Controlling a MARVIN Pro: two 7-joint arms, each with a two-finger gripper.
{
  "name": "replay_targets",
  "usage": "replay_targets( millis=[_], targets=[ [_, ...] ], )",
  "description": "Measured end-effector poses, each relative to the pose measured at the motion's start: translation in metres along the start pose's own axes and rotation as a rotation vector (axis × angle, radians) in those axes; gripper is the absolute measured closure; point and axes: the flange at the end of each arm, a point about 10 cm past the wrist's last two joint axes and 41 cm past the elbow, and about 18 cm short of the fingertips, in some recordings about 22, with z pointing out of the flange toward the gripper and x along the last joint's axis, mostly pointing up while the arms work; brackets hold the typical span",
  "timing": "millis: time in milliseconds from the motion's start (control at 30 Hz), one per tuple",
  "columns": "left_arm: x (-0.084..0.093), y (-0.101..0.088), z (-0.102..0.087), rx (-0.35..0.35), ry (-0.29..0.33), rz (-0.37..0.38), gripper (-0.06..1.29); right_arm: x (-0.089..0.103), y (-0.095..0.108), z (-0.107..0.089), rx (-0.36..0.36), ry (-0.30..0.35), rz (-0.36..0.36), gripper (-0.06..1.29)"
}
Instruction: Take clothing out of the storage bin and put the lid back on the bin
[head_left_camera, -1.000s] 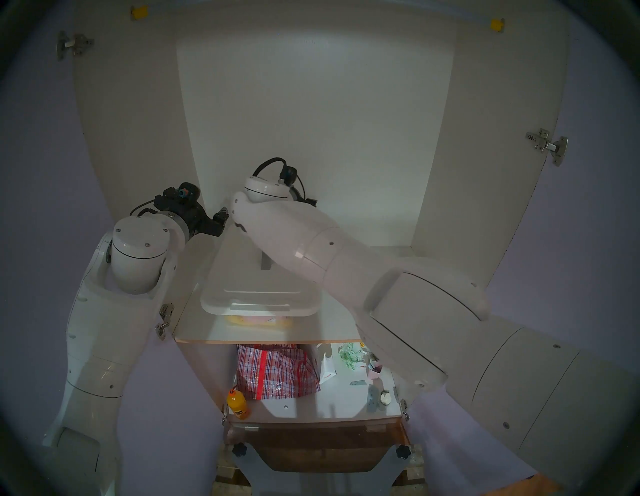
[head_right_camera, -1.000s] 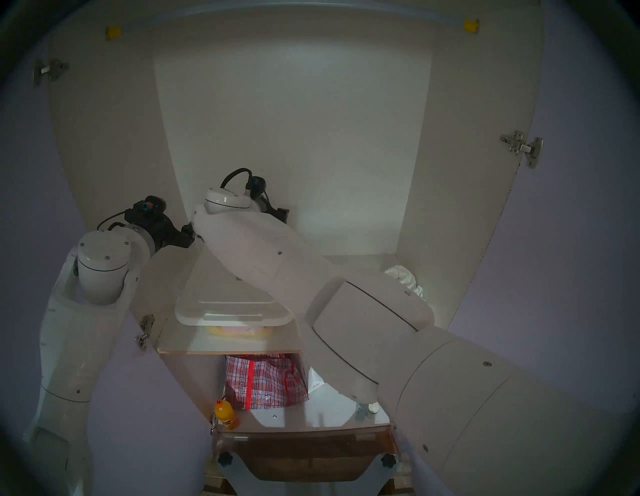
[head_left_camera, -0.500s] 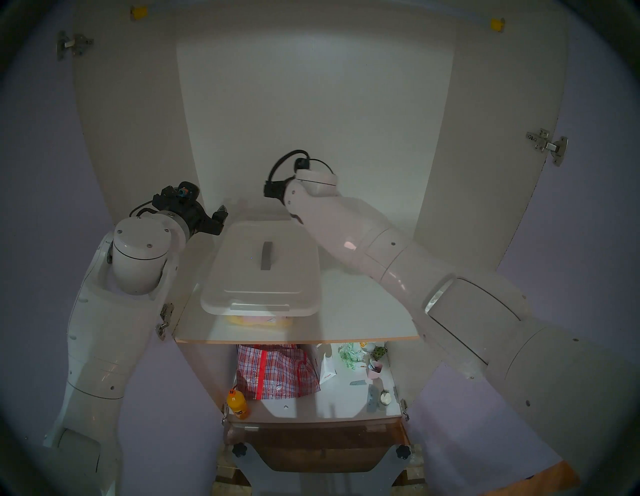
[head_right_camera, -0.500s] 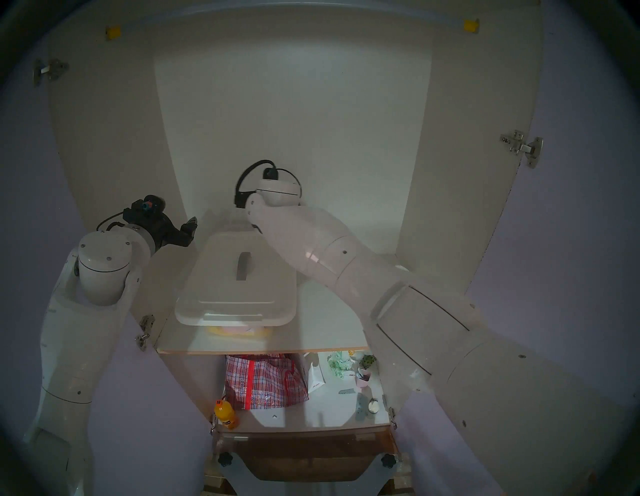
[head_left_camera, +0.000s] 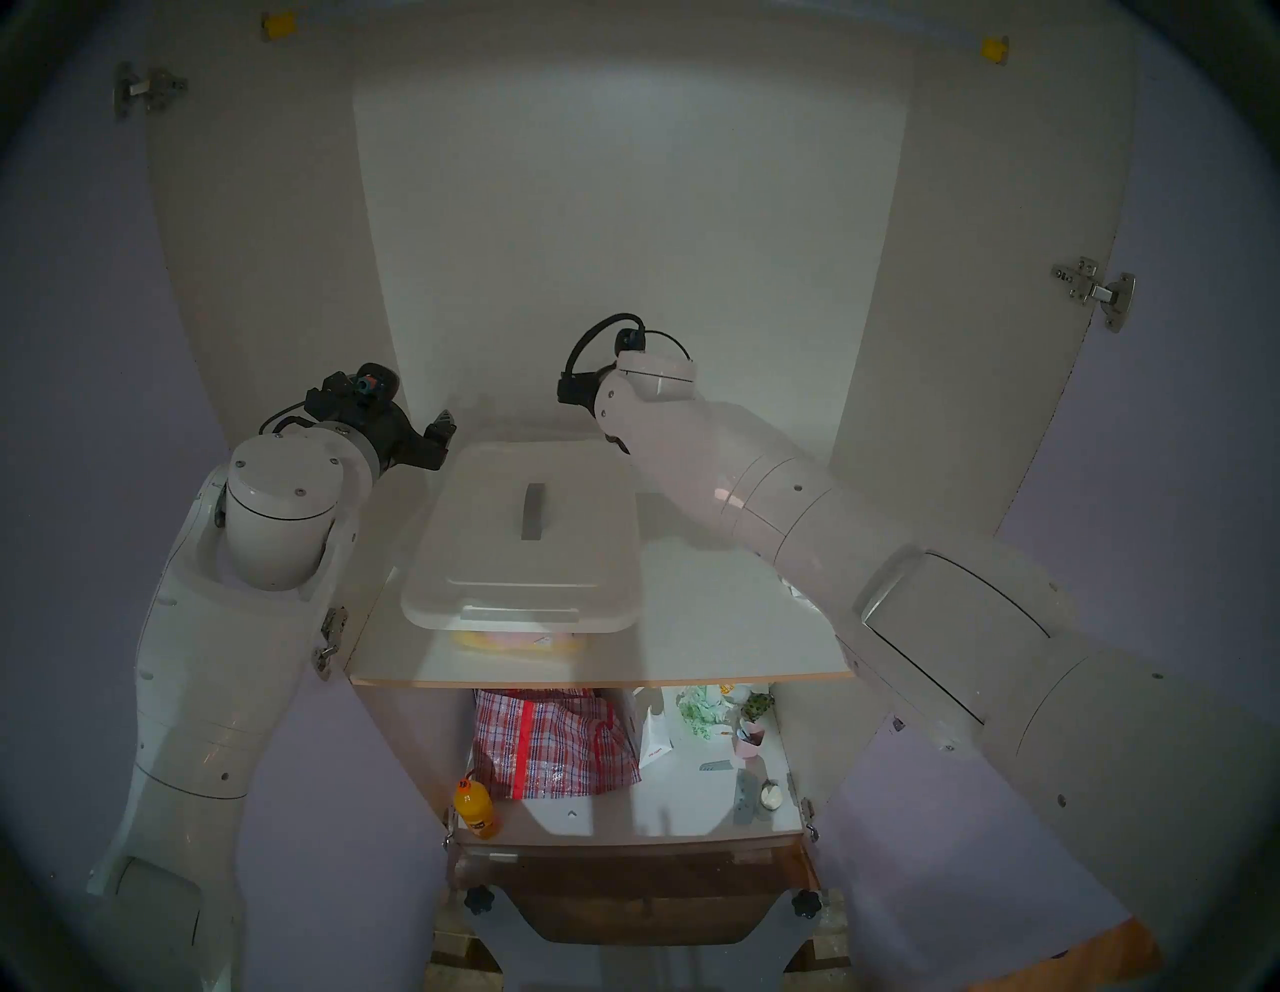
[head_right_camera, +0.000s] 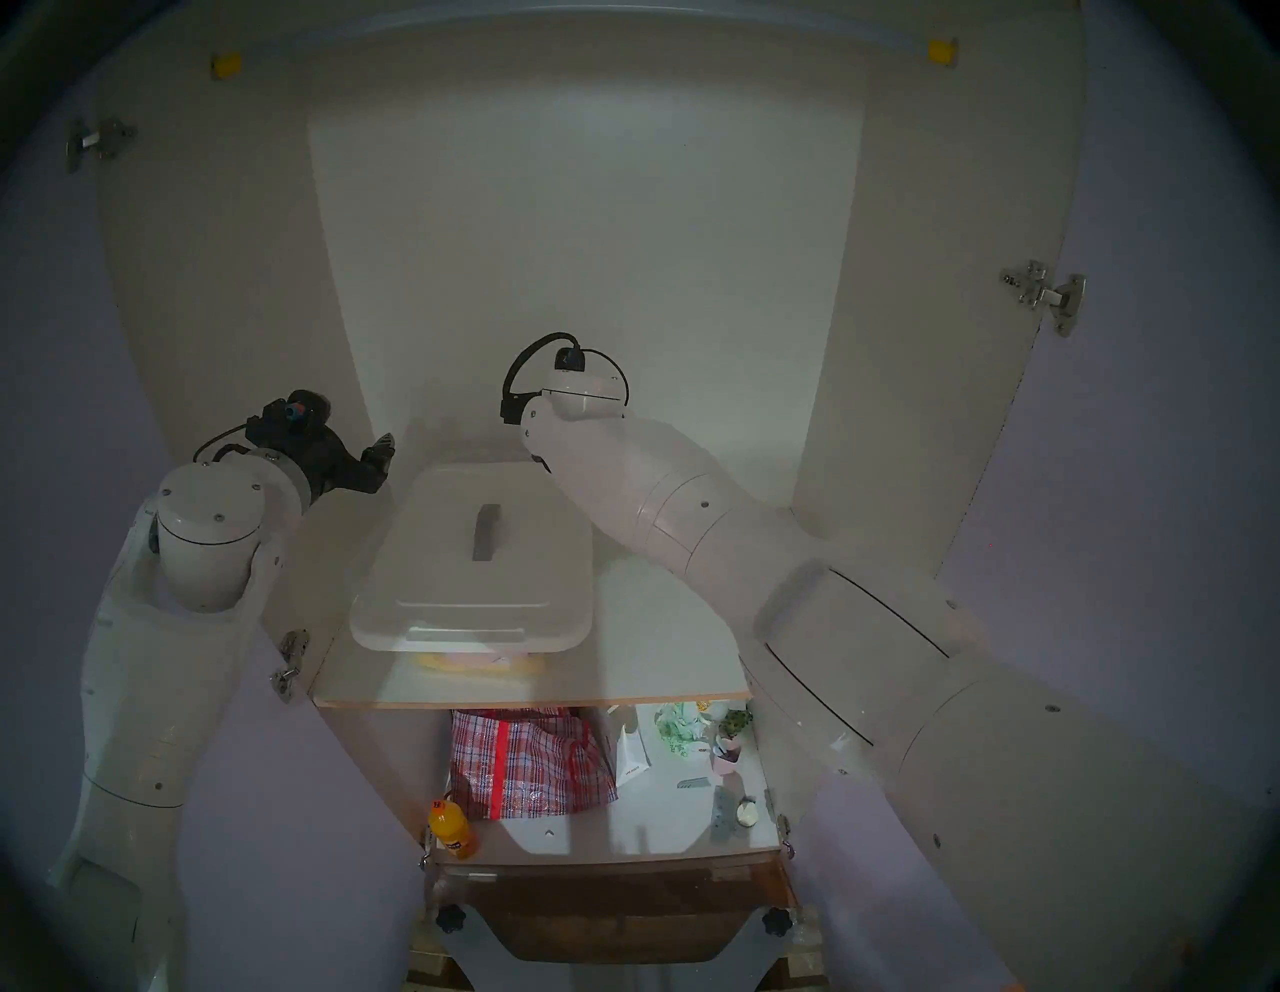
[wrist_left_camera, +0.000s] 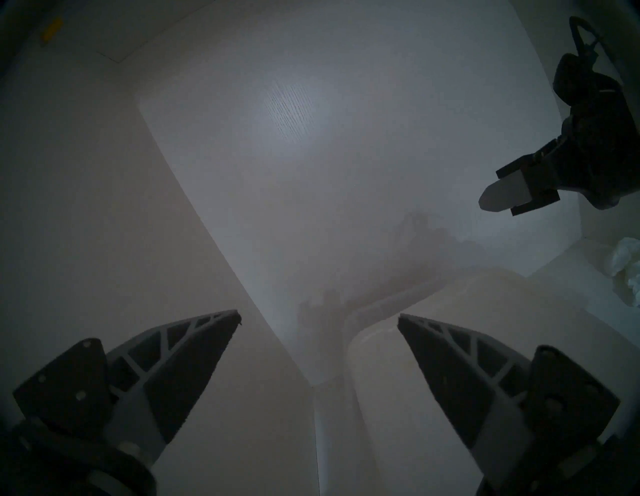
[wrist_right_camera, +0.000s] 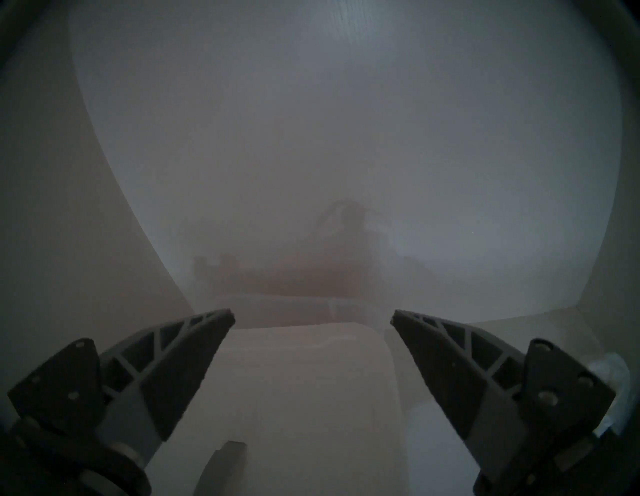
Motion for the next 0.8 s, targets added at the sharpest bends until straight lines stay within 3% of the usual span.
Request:
replay_targets(
  millis=[200,367,567,633,800],
  targets=[
    [0.000,0.000,0.000,0.001,0.000,0.000,0.00,-0.006,0.029,0.016,0.056,-0.019,-0.003,-0.02],
    [0.000,0.000,0.000,0.002,-0.001,0.000,0.00,0.025,0.049,0.019,0.094,-0.030,-0.030,-0.02],
    [0.000,0.000,0.000,0.002,-0.001,0.000,0.00,0.058,0.069,0.018,0.049,-0.012,-0.094,-0.02],
    [0.000,0.000,0.000,0.002,0.000,0.000,0.00,0.052,0.079,0.020,0.029,-0.016,-0.145,-0.02],
    [0.000,0.000,0.000,0.002,0.000,0.000,0.00,0.036,0.087,0.024,0.007,-0.024,-0.195,-0.02]
  ],
)
